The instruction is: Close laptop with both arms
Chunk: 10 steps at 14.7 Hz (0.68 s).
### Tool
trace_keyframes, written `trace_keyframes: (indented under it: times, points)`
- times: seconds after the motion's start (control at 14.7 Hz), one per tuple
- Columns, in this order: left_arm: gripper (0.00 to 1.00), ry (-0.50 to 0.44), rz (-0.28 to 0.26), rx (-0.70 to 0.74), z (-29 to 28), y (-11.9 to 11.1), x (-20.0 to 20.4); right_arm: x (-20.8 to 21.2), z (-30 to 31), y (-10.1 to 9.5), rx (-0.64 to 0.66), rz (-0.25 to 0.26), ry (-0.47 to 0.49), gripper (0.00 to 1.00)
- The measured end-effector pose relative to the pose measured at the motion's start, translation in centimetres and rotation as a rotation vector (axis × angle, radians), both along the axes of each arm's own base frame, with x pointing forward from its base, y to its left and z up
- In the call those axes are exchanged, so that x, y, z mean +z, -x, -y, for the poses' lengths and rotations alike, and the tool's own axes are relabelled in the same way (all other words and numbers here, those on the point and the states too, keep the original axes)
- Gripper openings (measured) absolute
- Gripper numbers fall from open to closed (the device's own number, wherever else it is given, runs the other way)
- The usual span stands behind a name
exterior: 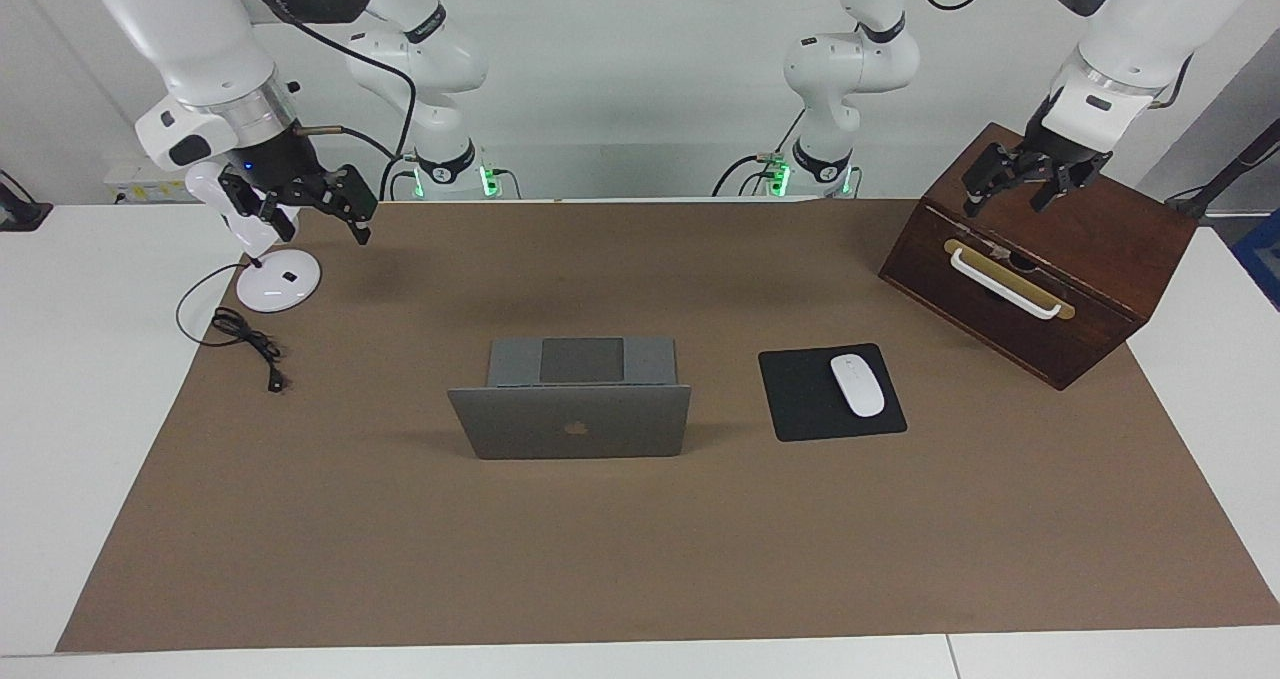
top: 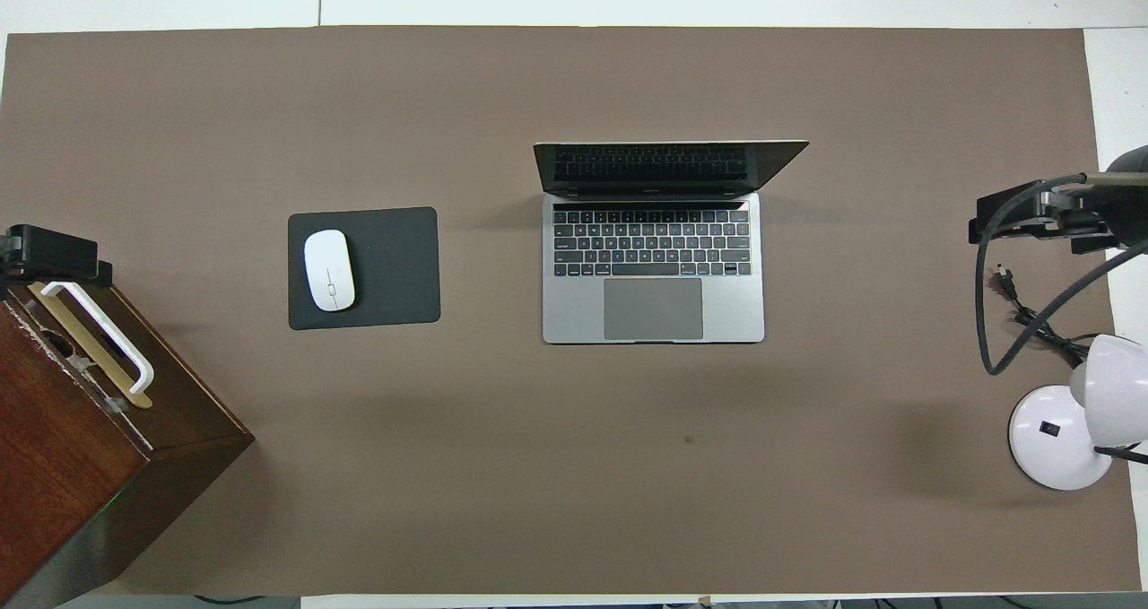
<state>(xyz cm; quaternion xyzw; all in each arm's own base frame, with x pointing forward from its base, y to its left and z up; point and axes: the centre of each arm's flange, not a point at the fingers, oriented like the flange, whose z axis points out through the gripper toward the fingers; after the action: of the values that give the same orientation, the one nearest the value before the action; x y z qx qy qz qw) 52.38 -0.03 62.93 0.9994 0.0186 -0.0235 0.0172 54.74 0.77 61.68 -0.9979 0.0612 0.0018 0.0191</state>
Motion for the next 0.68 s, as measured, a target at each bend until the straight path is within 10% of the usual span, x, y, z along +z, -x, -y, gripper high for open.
trace_keyframes:
  times: [0.68]
  points:
    - [1.0,0.0,0.02,0.004,-0.18,-0.21,0.16,0.0,-0.01,0.0,0.0,0.0,0.0,1.0]
